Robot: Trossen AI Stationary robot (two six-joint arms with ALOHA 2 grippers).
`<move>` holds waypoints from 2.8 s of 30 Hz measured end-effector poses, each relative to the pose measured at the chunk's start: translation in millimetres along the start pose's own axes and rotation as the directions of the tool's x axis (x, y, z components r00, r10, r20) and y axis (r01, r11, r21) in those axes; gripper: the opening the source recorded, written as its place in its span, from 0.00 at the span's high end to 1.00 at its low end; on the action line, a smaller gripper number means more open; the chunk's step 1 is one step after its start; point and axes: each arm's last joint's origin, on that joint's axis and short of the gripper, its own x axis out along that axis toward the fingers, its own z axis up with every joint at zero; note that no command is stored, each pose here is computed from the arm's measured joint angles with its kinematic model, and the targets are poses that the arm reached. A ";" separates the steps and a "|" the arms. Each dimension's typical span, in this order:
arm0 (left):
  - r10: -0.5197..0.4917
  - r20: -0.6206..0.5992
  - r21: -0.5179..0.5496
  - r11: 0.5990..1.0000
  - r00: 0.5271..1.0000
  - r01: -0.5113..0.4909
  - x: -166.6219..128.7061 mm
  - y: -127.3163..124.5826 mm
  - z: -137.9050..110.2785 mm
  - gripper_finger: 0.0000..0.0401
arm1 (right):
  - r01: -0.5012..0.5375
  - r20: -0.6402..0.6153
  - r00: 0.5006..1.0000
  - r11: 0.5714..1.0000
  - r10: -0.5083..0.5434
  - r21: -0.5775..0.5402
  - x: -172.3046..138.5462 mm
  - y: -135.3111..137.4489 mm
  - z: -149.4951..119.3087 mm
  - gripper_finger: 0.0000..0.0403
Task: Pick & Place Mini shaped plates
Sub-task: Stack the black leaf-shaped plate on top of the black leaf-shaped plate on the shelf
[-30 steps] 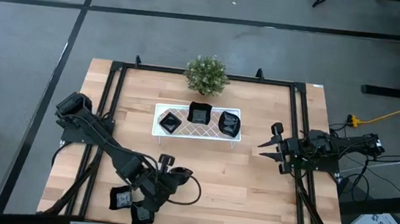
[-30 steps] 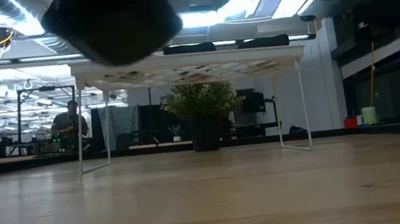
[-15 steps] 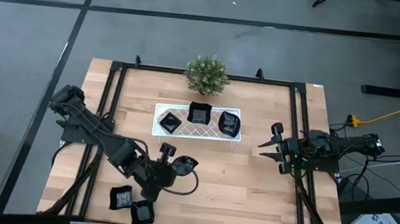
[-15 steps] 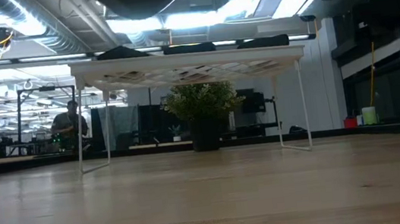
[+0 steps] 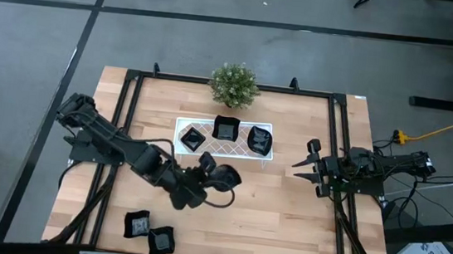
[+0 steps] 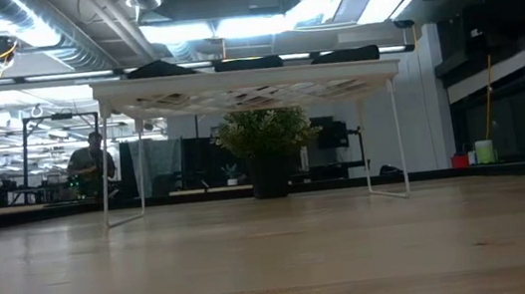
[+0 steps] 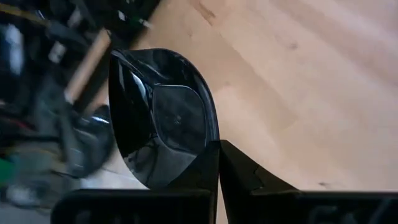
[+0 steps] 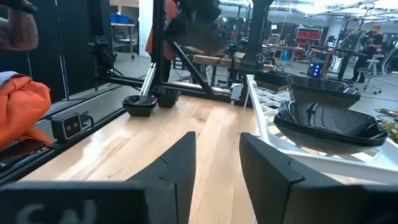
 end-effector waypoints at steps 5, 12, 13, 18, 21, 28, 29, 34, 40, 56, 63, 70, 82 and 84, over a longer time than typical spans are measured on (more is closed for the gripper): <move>0.096 -0.002 0.193 0.977 0.995 -0.094 6.5 17.6 -2.8 1.00 | 0.000 0.000 1.000 1.000 0.000 0.000 0.0 0.0 -0.1 0.69; 0.129 -0.011 0.390 0.914 0.992 -0.115 18.0 44.6 -15.3 1.00 | 0.000 0.000 1.000 1.000 0.000 0.000 0.0 0.0 -0.1 0.69; 0.138 -0.016 0.398 0.910 0.990 -0.120 19.8 49.5 -18.0 1.00 | 0.000 0.000 1.000 1.000 0.000 0.000 0.0 0.0 0.0 0.69; 0.169 -0.040 0.432 0.892 0.985 -0.136 27.2 70.3 -31.0 1.00 | 0.000 -0.001 1.000 1.000 0.000 0.000 0.0 0.0 -0.1 0.69; 0.186 -0.051 0.466 0.873 0.981 -0.141 30.2 79.8 -37.4 1.00 | 0.000 -0.001 1.000 1.000 0.000 0.000 0.0 0.0 -0.1 0.69; 0.205 -0.036 0.525 0.837 0.978 -0.156 35.3 98.1 -48.2 1.00 | 0.000 -0.001 1.000 1.000 0.000 0.000 0.0 0.0 -0.1 0.69; 0.210 -0.037 0.533 0.831 0.977 -0.159 35.6 99.7 -49.1 1.00 | 0.000 0.000 1.000 1.000 0.000 0.000 0.0 0.0 0.0 0.69; 0.228 -0.044 0.571 0.805 0.973 -0.162 36.9 106.3 -53.6 1.00 | 0.000 -0.001 1.000 1.000 0.000 0.000 0.0 0.0 -0.1 0.69; 0.262 -0.040 0.588 0.786 0.964 -0.189 38.0 115.4 -57.8 1.00 | 0.000 0.000 1.000 1.000 0.000 0.000 0.0 0.0 -0.1 0.69; 0.278 -0.055 0.668 0.724 0.959 -0.172 67.7 134.2 -46.3 1.00 | 0.000 0.000 1.000 1.000 0.000 0.000 0.0 0.0 -0.1 0.69; 0.267 -0.054 0.658 0.735 0.962 -0.166 78.1 140.6 -49.6 1.00 | 0.000 0.000 1.000 1.000 0.000 0.000 0.0 0.0 -0.1 0.69; 0.197 -0.125 0.654 0.754 0.972 -0.068 102.1 135.3 -61.7 1.00 | 0.000 0.000 1.000 1.000 0.000 0.000 0.0 0.0 -0.1 0.69; 0.183 -0.182 0.659 0.752 0.966 -0.018 122.3 128.8 -66.8 1.00 | 0.000 -0.001 1.000 1.000 0.000 0.001 0.1 0.0 -0.1 0.69; 0.191 -0.155 0.663 0.748 0.969 -0.041 122.1 129.7 -64.2 1.00 | 0.000 0.000 1.000 1.000 0.000 0.001 0.0 0.0 0.0 0.69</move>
